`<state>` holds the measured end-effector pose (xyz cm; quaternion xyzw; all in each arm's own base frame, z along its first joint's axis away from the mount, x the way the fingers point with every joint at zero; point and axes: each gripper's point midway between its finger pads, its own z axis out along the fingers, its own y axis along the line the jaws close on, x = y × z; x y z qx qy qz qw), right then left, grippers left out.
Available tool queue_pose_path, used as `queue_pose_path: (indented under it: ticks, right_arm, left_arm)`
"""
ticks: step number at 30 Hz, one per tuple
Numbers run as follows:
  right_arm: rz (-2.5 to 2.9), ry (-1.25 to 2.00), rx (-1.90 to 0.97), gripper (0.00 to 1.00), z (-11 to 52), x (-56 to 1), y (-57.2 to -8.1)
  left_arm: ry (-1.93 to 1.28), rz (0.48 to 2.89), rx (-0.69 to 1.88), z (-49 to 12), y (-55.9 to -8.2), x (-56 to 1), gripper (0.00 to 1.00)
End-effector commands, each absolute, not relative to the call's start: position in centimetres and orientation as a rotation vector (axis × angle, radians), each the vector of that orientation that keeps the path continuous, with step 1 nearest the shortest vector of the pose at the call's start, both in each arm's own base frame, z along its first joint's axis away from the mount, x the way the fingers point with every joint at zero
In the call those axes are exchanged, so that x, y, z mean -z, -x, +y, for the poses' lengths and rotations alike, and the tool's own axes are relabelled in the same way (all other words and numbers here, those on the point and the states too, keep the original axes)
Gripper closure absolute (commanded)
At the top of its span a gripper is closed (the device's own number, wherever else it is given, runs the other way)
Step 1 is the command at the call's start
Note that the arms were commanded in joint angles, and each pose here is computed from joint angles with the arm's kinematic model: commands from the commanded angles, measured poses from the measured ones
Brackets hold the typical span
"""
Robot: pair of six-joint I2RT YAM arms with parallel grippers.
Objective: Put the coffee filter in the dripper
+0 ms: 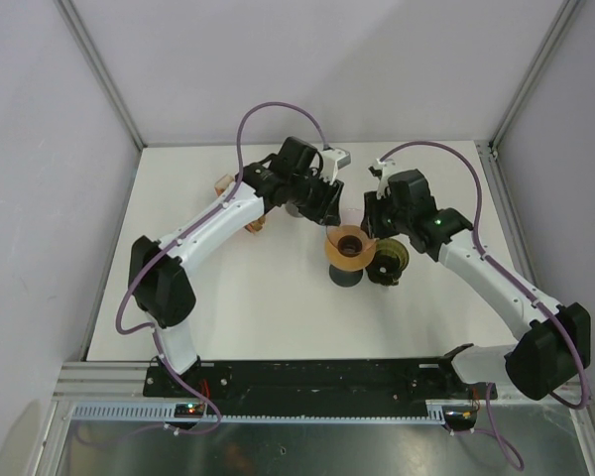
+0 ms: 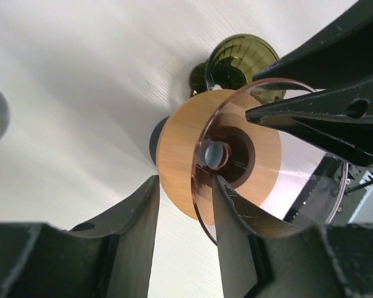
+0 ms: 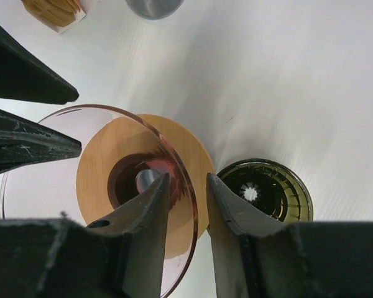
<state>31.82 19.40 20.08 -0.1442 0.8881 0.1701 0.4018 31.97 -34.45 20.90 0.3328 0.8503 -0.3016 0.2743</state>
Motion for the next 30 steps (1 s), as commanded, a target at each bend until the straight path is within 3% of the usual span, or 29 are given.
queue_pose_path:
  ticks: [1, 7, 13, 16, 30]
  right_arm:
    - [2.201, 0.377, -0.387, 0.67, 19.1, -21.9, -32.4]
    - [2.222, 0.408, -0.381, 0.80, 19.4, -21.3, -32.2]
    - [2.200, 0.474, -0.362, 0.97, 19.9, -22.0, -31.9]
    - [2.210, 0.509, -0.346, 1.00, 19.9, -21.6, -31.8]
    - [2.422, 0.537, -0.292, 1.00, 18.7, -15.2, -31.4]
  left_arm:
    - [-0.897, 2.190, 0.764, -34.1, -33.2, -23.8, 0.57]
    - [-0.933, 2.224, 0.795, -34.2, -32.1, -22.4, 0.65]
    - [-0.980, 2.209, 0.740, -34.2, -31.6, -22.2, 0.88]
    - [-0.998, 2.205, 0.722, -34.1, -31.5, -22.0, 0.98]
    - [-1.087, 2.378, 0.687, -33.1, -30.3, -14.8, 1.00]
